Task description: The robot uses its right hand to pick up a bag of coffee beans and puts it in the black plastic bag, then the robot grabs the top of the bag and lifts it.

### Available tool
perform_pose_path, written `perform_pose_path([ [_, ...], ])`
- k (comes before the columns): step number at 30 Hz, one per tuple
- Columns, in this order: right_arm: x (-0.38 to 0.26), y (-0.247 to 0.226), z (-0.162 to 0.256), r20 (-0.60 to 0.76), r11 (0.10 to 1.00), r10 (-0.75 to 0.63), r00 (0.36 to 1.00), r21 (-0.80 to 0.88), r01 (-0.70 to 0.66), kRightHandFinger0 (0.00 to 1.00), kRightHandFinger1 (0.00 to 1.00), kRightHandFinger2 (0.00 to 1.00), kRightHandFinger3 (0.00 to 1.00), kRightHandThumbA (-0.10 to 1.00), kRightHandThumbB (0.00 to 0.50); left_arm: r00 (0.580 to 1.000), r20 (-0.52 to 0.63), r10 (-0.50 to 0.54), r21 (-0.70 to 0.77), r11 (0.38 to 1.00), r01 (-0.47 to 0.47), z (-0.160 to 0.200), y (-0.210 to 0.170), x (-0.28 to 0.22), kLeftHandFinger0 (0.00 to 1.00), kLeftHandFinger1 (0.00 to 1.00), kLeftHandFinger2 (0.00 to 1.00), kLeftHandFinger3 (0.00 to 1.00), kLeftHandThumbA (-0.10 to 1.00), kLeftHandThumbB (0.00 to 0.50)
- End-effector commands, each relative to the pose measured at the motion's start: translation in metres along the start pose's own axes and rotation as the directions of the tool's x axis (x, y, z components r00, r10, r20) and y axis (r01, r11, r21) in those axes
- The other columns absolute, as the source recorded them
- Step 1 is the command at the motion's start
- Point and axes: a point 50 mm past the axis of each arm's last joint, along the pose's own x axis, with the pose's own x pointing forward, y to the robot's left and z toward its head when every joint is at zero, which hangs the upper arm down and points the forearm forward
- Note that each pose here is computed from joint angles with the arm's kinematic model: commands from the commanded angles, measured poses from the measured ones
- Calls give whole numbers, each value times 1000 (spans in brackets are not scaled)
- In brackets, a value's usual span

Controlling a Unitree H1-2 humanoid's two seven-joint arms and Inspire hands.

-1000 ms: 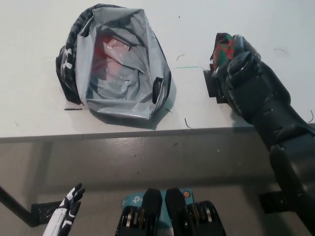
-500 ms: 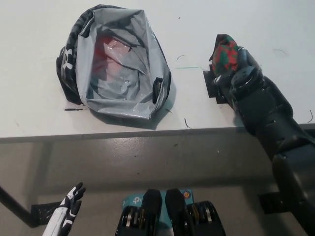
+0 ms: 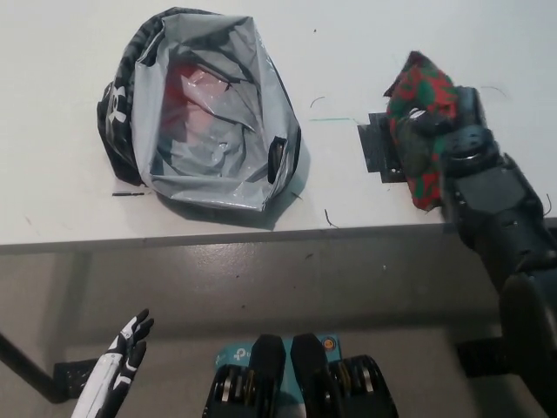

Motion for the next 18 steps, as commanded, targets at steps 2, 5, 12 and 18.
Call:
perform_pose_path([
  [2,6,-9,4,-31,608,213,976,787,-108,0,196,707,1000,-100,146,999,44,-24,43,999,22,9,7,6,1000,1000,1000,1000,1000,284],
  [5,7,-12,-4,-10,409,300,954,905,-119,0,143,705,1000,-100,115,999,43,-25,39,999,23,10,8,7,1000,1000,1000,1000,1000,276],
  [12,5,-5,-18,75,77,406,911,990,-116,0,143,681,775,-100,90,999,41,-23,32,999,22,9,10,10,1000,1000,1000,1000,1000,288],
  [18,-4,16,-4,204,-187,473,857,974,-129,0,293,695,1000,-100,52,999,40,-27,26,999,26,6,6,12,1000,1000,1000,1000,1000,270],
])
